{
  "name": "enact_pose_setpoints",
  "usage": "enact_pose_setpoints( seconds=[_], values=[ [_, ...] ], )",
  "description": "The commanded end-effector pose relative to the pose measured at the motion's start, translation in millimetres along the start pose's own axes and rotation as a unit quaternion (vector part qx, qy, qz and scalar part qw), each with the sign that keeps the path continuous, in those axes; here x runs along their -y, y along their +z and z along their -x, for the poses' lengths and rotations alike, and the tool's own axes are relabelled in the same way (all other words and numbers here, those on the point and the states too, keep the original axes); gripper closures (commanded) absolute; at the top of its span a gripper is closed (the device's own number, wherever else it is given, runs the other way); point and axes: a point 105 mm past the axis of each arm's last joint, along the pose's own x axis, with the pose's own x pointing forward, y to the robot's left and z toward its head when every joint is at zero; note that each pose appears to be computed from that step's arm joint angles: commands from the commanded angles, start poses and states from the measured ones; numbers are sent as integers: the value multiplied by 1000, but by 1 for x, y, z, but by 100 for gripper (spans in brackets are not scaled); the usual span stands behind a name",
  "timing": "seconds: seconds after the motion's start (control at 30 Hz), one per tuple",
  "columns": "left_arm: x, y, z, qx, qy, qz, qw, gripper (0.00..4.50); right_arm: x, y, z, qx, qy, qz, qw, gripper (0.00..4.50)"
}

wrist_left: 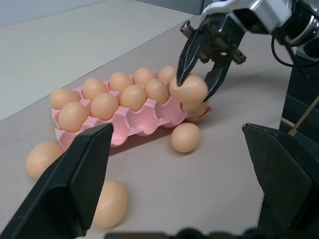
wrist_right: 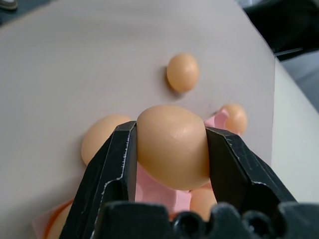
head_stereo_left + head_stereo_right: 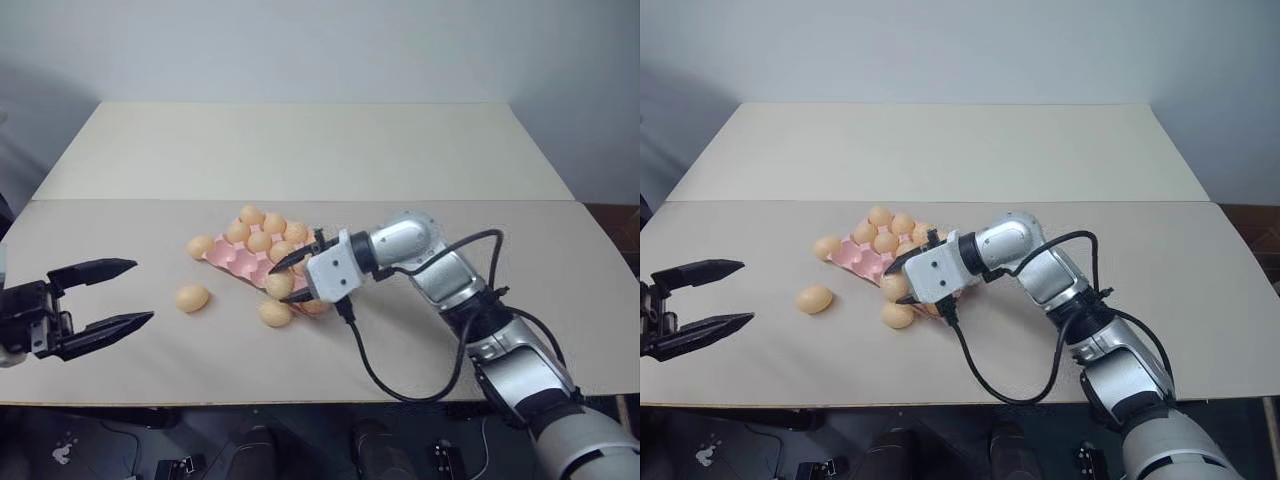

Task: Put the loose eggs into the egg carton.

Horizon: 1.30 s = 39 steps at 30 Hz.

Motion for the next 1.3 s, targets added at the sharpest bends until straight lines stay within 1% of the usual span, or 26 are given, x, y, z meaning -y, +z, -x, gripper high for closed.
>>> enact_pose_setpoints(
  seconds=[0.03,0.17,0.3,0.4,0.43,0.6,0.7,0.77,0.87,0.93,1.0,1.1,1.17,1.3],
  values=[
    [0,7,1,2,0,-14,1000,0,10,1,-2,-7,-26,22,999,249],
    [0,7,2,0,-1,-14,1000,0,14,-6,-4,-26,-43,23,998,249],
    [0,6,2,-2,-1,-13,1000,0,14,-6,0,-25,-40,12,999,135],
    [0,6,3,-3,-1,-12,1000,0,13,-5,3,-22,-37,12,999,27],
    [0,6,3,-4,-1,-12,1000,0,13,-3,6,-19,-39,7,999,2],
    [-1,6,3,-5,-3,-13,1000,0,21,7,24,-2,-57,-3,998,2],
    [-3,6,2,-5,-5,-15,1000,0,20,10,34,1,-56,-6,998,2],
    [-3,6,1,-4,-6,-16,1000,0,23,14,43,13,-66,-21,997,2],
    [-3,6,1,-5,-7,-17,1000,0,25,20,64,25,-81,-50,995,2],
    [-2,6,3,-8,-10,-15,1000,0,16,21,93,25,-79,-97,992,2],
    [0,5,5,-11,-11,-14,1000,0,7,21,114,18,-79,-133,988,2],
    [2,4,6,-11,-10,-12,1000,0,-11,18,135,-1,-90,-193,977,2],
    [4,2,7,-12,-10,-10,1000,0,-24,16,143,-16,-99,-226,969,2],
    [8,-1,8,-11,-9,-4,1000,0,-54,15,147,-37,-108,-275,955,2]
  ],
)
